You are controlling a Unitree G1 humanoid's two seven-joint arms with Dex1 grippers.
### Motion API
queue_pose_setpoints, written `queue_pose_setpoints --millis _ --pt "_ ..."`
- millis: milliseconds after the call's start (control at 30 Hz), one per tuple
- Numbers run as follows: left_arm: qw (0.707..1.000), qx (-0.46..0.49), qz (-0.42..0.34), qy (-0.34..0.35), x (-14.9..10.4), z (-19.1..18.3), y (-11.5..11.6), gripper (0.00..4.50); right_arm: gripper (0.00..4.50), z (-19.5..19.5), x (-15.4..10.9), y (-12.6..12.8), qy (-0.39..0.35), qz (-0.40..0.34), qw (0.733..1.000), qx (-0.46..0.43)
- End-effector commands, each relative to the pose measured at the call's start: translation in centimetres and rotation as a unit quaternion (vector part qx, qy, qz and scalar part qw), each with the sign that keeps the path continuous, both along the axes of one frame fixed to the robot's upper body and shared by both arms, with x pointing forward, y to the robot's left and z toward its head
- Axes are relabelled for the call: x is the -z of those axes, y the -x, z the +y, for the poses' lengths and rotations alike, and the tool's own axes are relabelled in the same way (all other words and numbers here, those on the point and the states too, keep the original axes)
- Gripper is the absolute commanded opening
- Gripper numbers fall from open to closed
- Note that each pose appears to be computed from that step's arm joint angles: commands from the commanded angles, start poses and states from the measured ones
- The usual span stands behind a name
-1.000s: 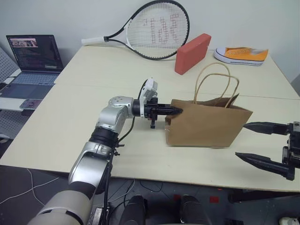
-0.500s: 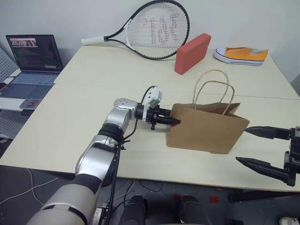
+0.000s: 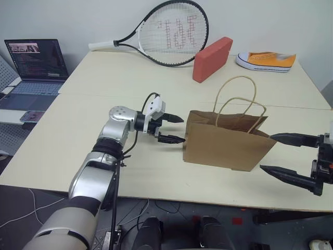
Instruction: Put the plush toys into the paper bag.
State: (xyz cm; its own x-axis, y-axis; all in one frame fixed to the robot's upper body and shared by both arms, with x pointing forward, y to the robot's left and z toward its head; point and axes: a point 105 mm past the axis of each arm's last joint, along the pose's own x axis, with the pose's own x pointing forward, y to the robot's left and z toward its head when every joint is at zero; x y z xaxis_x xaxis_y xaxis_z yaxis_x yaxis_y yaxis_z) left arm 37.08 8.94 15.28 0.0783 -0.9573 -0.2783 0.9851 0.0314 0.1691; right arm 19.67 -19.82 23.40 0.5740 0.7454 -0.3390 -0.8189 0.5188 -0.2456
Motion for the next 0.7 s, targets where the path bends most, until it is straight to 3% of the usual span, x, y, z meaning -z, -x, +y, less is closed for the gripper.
queue_pose_setpoints --millis 33,167,367,500,700 --pt "0.998 -0.032 -0.049 -0.003 -1.8 2.0 -0.5 4.46 4.19 -0.9 -0.9 -0.8 0.021 -0.025 0.999 0.011" --pt "0.991 -0.100 -0.075 -0.044 -2.3 5.8 -0.2 4.46 4.19 -3.3 -2.2 -1.6 0.042 -0.035 0.998 0.024" --pt "0.972 -0.170 -0.118 -0.113 -3.3 10.3 2.5 4.46 4.19 -6.6 -3.1 -2.0 0.092 -0.023 0.995 0.032" --pt "0.968 -0.195 -0.114 -0.109 -4.3 11.1 4.5 4.46 4.19 -8.5 -4.0 -2.3 0.111 -0.022 0.993 0.042" --pt "0.966 -0.214 -0.111 -0.094 -5.4 10.9 5.2 4.46 4.19 -9.9 -4.4 -3.0 0.119 -0.022 0.991 0.048"
